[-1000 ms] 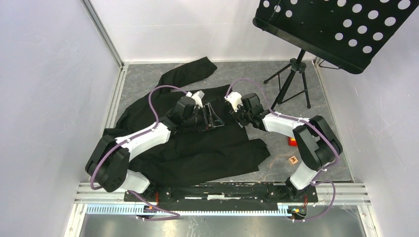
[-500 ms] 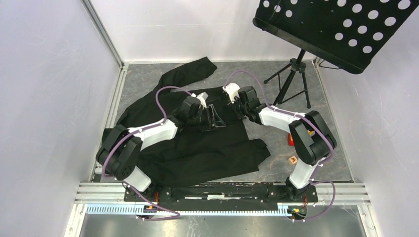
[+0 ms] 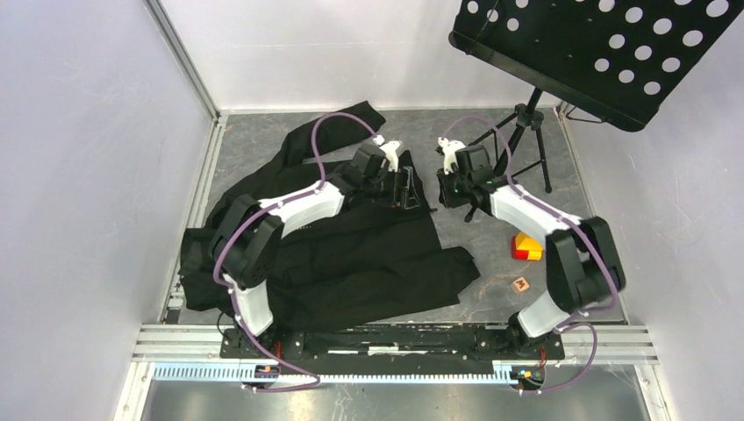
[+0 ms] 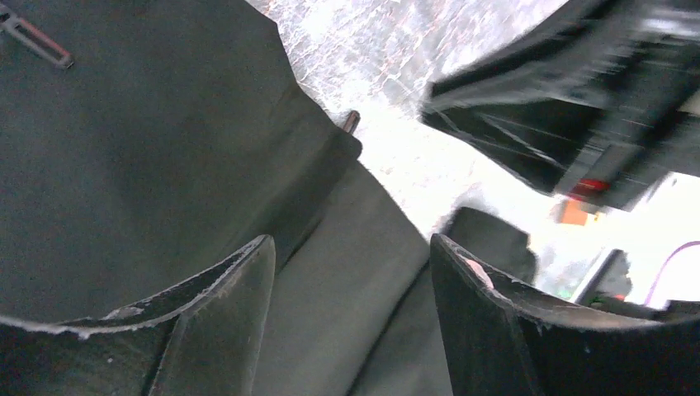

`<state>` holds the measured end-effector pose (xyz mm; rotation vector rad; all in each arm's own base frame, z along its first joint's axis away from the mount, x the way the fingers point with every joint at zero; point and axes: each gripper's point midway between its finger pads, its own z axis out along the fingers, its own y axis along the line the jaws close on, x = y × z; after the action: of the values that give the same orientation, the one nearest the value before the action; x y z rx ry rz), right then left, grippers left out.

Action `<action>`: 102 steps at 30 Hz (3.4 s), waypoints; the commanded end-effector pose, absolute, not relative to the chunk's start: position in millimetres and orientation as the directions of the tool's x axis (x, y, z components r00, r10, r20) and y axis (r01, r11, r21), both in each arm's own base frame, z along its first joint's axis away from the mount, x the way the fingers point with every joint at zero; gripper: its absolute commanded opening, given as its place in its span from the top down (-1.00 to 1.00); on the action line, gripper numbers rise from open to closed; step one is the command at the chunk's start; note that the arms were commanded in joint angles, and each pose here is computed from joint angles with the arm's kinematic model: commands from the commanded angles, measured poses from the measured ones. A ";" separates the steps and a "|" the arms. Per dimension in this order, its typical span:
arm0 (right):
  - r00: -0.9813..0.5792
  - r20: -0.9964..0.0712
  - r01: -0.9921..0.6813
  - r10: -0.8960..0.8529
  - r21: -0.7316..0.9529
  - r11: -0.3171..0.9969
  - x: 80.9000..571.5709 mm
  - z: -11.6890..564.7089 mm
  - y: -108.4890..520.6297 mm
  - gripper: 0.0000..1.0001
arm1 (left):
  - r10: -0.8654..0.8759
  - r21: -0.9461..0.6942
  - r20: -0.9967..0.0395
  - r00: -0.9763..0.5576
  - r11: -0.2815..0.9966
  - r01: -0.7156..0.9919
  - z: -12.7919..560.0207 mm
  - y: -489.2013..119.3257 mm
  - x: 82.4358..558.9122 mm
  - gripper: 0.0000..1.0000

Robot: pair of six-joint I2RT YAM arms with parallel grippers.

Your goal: Zip up the jacket

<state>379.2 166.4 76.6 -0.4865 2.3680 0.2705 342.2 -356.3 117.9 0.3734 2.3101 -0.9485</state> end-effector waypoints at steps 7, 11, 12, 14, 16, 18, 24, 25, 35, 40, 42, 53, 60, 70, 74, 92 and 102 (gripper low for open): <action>-0.702 -0.705 -0.381 -0.099 0.253 0.889 330.3 85.8 161.6 0.47 | 0.437 -0.268 -0.654 -0.617 0.629 0.730 61.4 -380.2 345.2 -0.63; -0.713 -0.698 -0.385 -0.062 0.317 0.866 326.8 78.8 161.9 0.50 | 0.467 -0.190 -0.627 -0.623 0.684 0.704 41.6 -381.3 358.7 -0.58; -0.716 -0.695 -0.389 -0.065 0.319 0.864 326.3 76.7 162.5 0.51 | 0.464 -0.164 -0.622 -0.631 0.711 0.684 37.9 -379.2 365.2 -0.53; -0.724 -0.685 -0.398 -0.074 0.329 0.856 325.6 70.5 165.0 0.51 | 0.456 -0.106 -0.604 -0.654 0.767 0.632 32.6 -370.7 378.0 -0.43; -0.734 -0.676 -0.398 -0.074 0.339 0.852 325.2 63.9 166.8 0.51 | 0.455 -0.056 -0.593 -0.664 0.800 0.598 29.7 -363.7 388.0 -0.35; -0.740 -0.668 -0.402 -0.074 0.352 0.845 325.7 59.2 169.7 0.52 | 0.455 -0.031 -0.590 -0.667 0.813 0.581 29.7 -361.5 393.6 -0.28; -0.747 -0.662 -0.404 -0.056 0.386 0.830 332.0 51.6 177.7 0.50 | 0.447 -0.059 -0.590 -0.673 0.807 0.588 30.8 -365.8 396.0 0.07; -0.747 -0.663 -0.402 -0.050 0.390 0.828 333.5 51.1 178.7 0.49 | 0.451 -0.060 -0.583 -0.676 0.805 0.590 29.3 -365.6 395.9 0.13; -0.761 -0.649 -0.373 -0.010 0.424 0.825 342.1 39.1 181.7 0.31 | 0.405 -0.210 -0.559 -0.724 0.775 0.596 32.3 -372.5 393.3 0.90; -0.761 -0.649 -0.360 0.031 0.461 0.811 342.3 38.0 179.4 0.21 | 0.311 -0.333 -0.574 -0.758 0.757 0.563 52.2 -366.1 399.1 0.95; -0.753 -0.657 -0.359 0.036 0.456 0.814 344.8 39.5 178.3 0.15 | 0.286 -0.368 -0.578 -0.764 0.745 0.557 58.2 -366.4 398.4 0.95; -0.734 -0.677 -0.312 0.056 0.409 0.857 356.7 52.0 163.7 0.46 | 0.341 -0.342 -0.656 -0.674 0.661 0.668 68.8 -382.4 368.5 -0.52; -0.703 -0.709 -0.314 0.051 0.374 0.873 346.7 70.5 154.4 0.46 | 0.496 -0.025 -0.678 -0.543 0.722 0.692 53.2 -383.7 380.4 -0.48; -0.688 -0.724 -0.312 0.044 0.350 0.883 334.4 67.4 146.8 0.46 | 0.588 0.160 -0.649 -0.482 0.725 0.670 42.2 -383.1 396.4 0.00; -0.691 -0.721 -0.316 0.046 0.359 0.878 336.6 66.2 149.3 0.46 | 0.602 0.158 -0.634 -0.486 0.715 0.681 41.1 -385.6 398.1 0.24; -0.758 -0.572 -0.263 0.315 0.709 0.655 351.6 81.8 204.8 -0.04 | 0.336 -0.231 -0.695 -0.635 0.732 0.640 97.7 -383.9 385.5 0.96; -0.743 -0.540 -0.214 0.397 0.752 0.623 372.4 84.2 206.3 -0.18 | 0.280 -0.332 -0.692 -0.666 0.695 0.637 108.0 -387.2 378.4 0.95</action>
<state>353.2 201.5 62.5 0.0884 2.2215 1.0417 382.1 -373.8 78.5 0.7413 2.3412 -0.6209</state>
